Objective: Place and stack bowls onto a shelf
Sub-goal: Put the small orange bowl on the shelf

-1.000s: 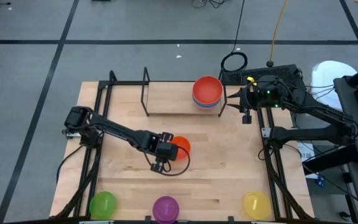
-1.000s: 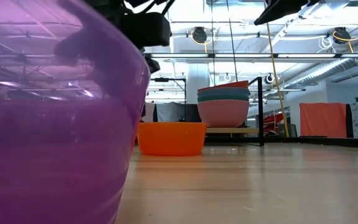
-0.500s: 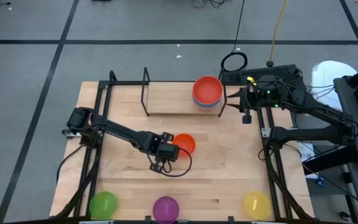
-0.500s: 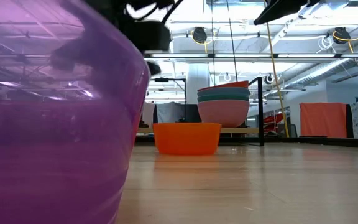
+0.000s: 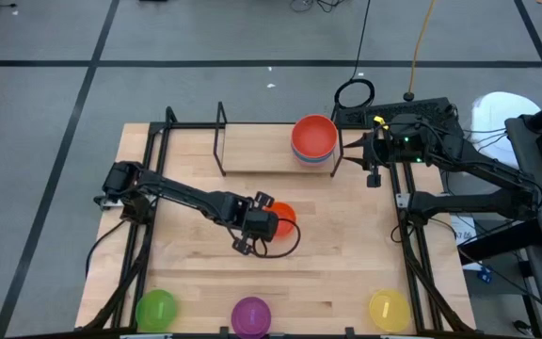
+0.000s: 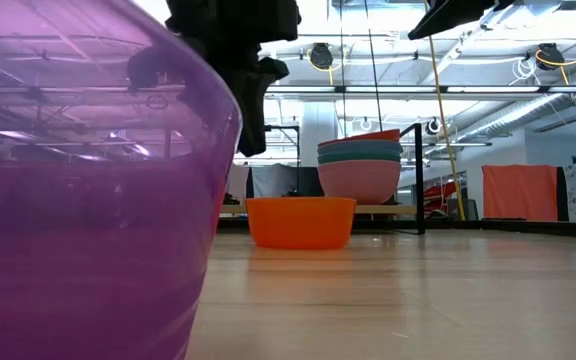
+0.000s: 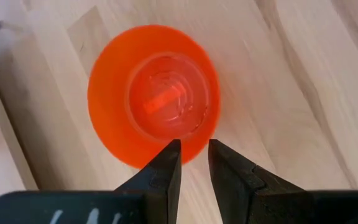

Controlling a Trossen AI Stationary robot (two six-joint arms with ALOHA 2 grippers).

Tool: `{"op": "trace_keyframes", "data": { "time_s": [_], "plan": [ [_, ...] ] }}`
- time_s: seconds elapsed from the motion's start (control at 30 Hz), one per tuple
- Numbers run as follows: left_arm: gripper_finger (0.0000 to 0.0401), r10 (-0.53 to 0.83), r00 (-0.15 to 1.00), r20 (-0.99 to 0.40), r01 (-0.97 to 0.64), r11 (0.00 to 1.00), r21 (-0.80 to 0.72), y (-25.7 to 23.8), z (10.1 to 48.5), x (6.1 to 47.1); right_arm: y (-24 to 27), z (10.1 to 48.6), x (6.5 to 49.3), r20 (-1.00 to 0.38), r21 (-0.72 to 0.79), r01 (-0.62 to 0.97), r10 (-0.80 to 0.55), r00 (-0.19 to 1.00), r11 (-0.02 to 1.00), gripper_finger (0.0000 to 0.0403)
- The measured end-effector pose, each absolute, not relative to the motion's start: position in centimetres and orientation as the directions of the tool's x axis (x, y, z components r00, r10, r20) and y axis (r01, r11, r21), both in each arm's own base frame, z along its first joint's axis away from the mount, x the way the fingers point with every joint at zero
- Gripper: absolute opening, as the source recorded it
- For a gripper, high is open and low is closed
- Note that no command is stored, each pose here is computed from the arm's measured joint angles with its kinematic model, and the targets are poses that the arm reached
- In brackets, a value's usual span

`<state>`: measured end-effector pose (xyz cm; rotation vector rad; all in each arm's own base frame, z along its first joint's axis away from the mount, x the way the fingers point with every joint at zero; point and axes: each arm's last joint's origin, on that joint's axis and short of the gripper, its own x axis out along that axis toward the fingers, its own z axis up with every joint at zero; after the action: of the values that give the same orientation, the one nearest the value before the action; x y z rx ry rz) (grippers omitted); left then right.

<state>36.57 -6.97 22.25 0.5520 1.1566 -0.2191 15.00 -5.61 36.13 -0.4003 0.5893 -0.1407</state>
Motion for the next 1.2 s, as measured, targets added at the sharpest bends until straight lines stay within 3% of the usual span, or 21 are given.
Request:
{"op": "trace_keyframes", "data": {
  "time_s": [1.2],
  "plan": [
    [0.0088,0.040,0.340,-0.940,0.492,0.844,0.214,-7.1,19.2,38.5,-5.6,36.1,15.0,-0.512,-0.427,0.005,-0.246,0.823,0.904,0.0125]
  ]
}}
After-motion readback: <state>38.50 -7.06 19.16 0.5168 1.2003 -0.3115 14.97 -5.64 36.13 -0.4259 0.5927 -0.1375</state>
